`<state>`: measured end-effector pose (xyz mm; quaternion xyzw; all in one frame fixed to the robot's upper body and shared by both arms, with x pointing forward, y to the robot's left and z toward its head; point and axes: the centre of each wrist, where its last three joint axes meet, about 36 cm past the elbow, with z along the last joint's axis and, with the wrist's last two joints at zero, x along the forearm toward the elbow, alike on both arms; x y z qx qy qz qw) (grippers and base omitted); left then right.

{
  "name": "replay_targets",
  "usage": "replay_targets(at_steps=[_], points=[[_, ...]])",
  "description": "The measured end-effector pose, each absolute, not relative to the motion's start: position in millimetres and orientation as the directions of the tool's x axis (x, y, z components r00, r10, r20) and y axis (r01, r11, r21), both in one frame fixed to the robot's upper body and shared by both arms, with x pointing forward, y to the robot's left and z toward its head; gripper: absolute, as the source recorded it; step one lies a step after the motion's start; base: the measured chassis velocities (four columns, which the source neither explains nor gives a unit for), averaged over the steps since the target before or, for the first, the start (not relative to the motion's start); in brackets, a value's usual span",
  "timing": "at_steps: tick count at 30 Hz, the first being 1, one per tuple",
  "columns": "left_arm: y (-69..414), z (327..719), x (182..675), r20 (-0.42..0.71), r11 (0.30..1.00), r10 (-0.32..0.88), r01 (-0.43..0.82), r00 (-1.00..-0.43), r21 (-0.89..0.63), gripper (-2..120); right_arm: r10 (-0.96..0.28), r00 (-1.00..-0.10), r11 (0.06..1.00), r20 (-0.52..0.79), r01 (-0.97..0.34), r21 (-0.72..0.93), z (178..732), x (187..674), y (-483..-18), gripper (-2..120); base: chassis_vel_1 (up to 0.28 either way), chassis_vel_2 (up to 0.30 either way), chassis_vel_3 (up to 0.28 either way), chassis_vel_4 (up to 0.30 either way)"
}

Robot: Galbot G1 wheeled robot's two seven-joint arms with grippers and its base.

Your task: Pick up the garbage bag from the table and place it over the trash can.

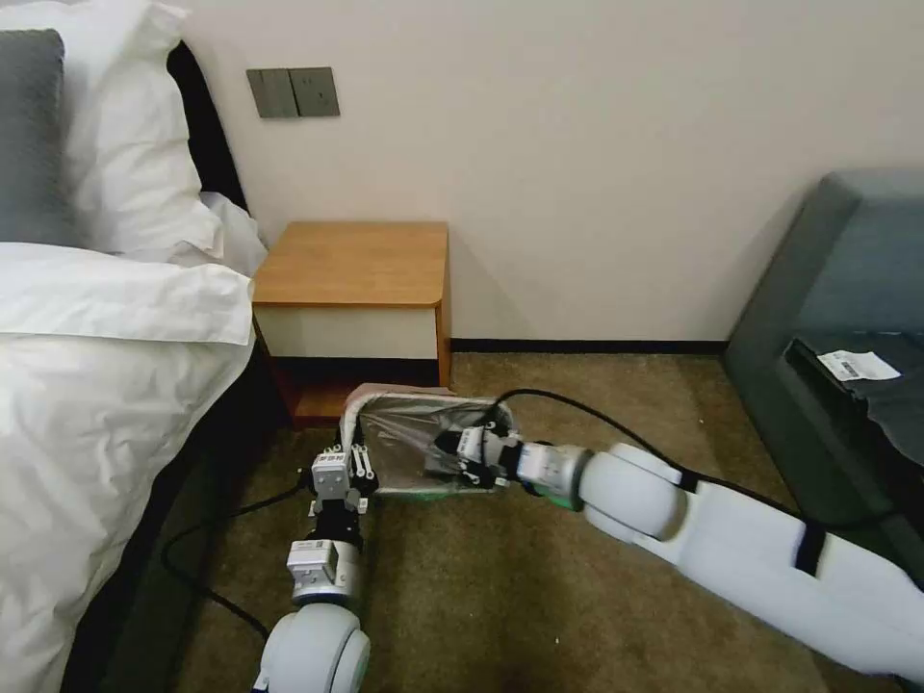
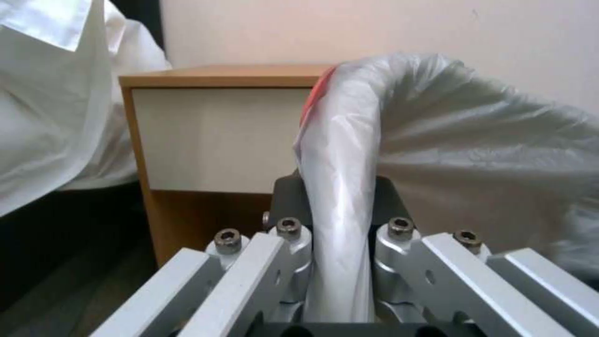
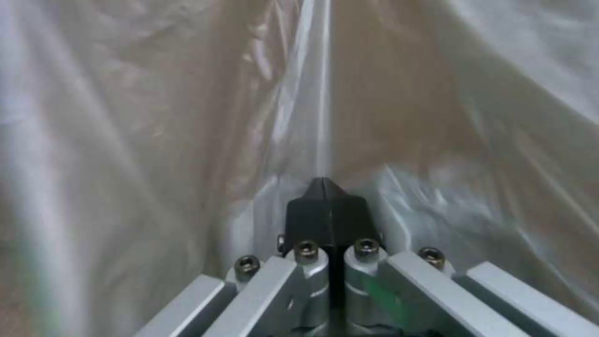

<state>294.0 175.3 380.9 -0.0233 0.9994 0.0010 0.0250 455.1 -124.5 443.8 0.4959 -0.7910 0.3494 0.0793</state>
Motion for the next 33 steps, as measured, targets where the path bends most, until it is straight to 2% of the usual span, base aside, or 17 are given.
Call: replay_targets(at_steps=[7,19,33], points=[[173.4,381.9,293.4,-0.059,0.999,-0.048,-0.048,-0.997,0.005,9,-0.704,-0.49,0.218,0.514,-0.838,-0.5,434.2,487.3,-90.7,0,0.0,0.0,0.0,0.0],[168.5,383.4,294.2,-0.071,0.999,-0.052,-0.052,-0.996,-0.002,9,-0.658,-0.513,0.201,0.552,-0.826,-0.527,419.0,514.0,-67.7,0,0.0,0.0,0.0,0.0],[164.3,389.5,291.0,-0.088,0.998,-0.058,-0.057,-0.994,-0.008,9,-0.596,-0.509,0.121,0.621,-0.822,-0.557,379.2,540.0,-33.8,0,0.0,0.0,0.0,0.0]])
